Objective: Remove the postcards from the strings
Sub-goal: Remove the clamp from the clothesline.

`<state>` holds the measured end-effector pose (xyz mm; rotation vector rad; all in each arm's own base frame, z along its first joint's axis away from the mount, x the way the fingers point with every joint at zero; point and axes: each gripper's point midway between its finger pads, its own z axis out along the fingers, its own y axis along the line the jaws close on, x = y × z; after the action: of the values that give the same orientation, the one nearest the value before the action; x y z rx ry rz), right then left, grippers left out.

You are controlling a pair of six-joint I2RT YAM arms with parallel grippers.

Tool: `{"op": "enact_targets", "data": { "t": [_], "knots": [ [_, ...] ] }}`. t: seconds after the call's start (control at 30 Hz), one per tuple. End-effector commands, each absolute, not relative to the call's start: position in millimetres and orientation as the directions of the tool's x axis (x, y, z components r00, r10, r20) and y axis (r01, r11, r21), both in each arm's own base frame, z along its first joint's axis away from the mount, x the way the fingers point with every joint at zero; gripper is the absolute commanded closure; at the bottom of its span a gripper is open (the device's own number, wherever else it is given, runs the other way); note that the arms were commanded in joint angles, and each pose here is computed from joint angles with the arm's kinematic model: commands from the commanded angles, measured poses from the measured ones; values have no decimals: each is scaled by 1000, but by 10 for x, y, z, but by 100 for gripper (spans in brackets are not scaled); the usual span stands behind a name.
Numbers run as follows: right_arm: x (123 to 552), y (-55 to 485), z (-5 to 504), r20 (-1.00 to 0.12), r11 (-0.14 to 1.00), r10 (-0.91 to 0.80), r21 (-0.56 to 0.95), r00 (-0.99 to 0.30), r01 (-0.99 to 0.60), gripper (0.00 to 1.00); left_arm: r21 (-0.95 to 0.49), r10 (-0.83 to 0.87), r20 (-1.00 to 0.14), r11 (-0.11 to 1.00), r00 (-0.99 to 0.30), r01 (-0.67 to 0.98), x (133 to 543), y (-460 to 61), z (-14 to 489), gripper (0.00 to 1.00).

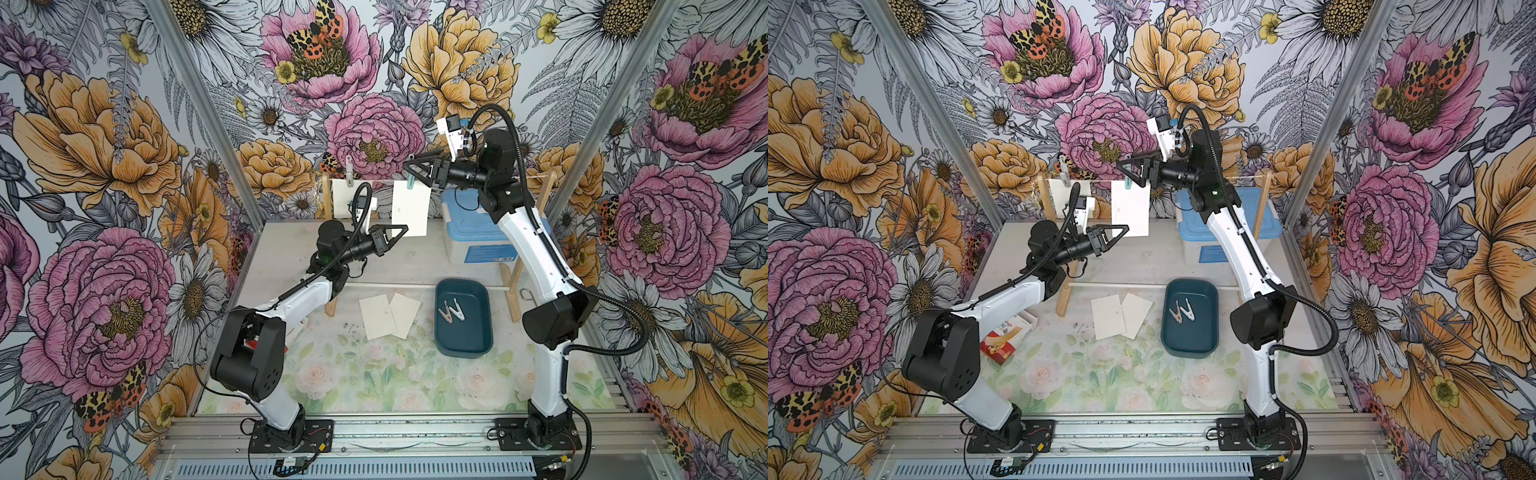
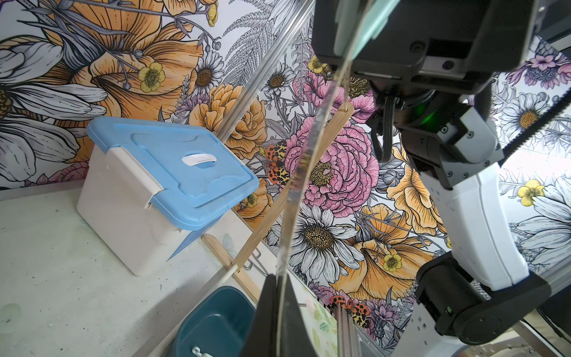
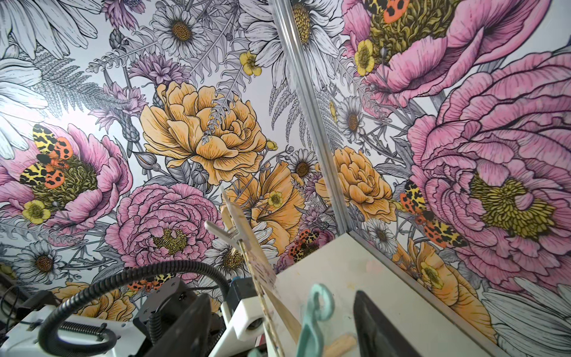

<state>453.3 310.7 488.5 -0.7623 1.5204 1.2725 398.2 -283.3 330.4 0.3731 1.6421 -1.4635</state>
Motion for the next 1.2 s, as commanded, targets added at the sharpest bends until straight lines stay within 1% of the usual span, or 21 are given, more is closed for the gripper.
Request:
{"op": "enact_targets", "data": {
  "t": [0.0, 0.2, 0.27, 0.47, 0.53, 0.63, 0.7, 0.93, 1.1, 1.17],
  "knots": [
    [4390, 3137, 4942, -941, 172, 94, 337, -325, -926, 33, -614, -304, -784, 250, -542, 748, 4009, -2824, 3393, 100],
    [4295, 3157, 4913, -943, 111, 67, 332, -327, -937, 39, -619, -291, -780, 229, -554, 751, 3981, -2842, 3402, 100],
    [4310, 3149, 4895, -941, 109, 65, 336, -331, -935, 43, -619, -290, -780, 226, -555, 752, 3970, -2842, 3409, 100],
    [4328, 3158, 4873, -943, 112, 64, 332, -327, -936, 48, -625, -280, -776, 212, -566, 752, 3944, -2853, 3402, 100],
    [4351, 3160, 4844, -941, 114, 62, 338, -333, -934, 47, -624, -276, -776, 207, -567, 753, 3934, -2855, 3410, 100],
    [4381, 3160, 4812, -939, 117, 61, 343, -338, -932, 38, -623, -273, -777, 203, -568, 755, 3927, -2854, 3417, 100],
    [4402, 3164, 4789, -938, 120, 60, 346, -341, -931, 36, -624, -272, -776, 200, -569, 755, 3925, -2854, 3419, 100],
    [4426, 3175, 4753, -936, 121, 58, 353, -348, -928, 49, -623, -271, -776, 195, -569, 757, 3914, -2857, 3442, 100],
    [4415, 3178, 4767, -937, 121, 59, 349, -344, -929, 60, -627, -271, -774, 196, -573, 754, 3921, -2860, 3429, 100],
    [4404, 3192, 4777, -938, 122, 60, 347, -342, -930, 63, -627, -272, -773, 194, -573, 754, 3923, -2862, 3430, 100]
  ]
}}
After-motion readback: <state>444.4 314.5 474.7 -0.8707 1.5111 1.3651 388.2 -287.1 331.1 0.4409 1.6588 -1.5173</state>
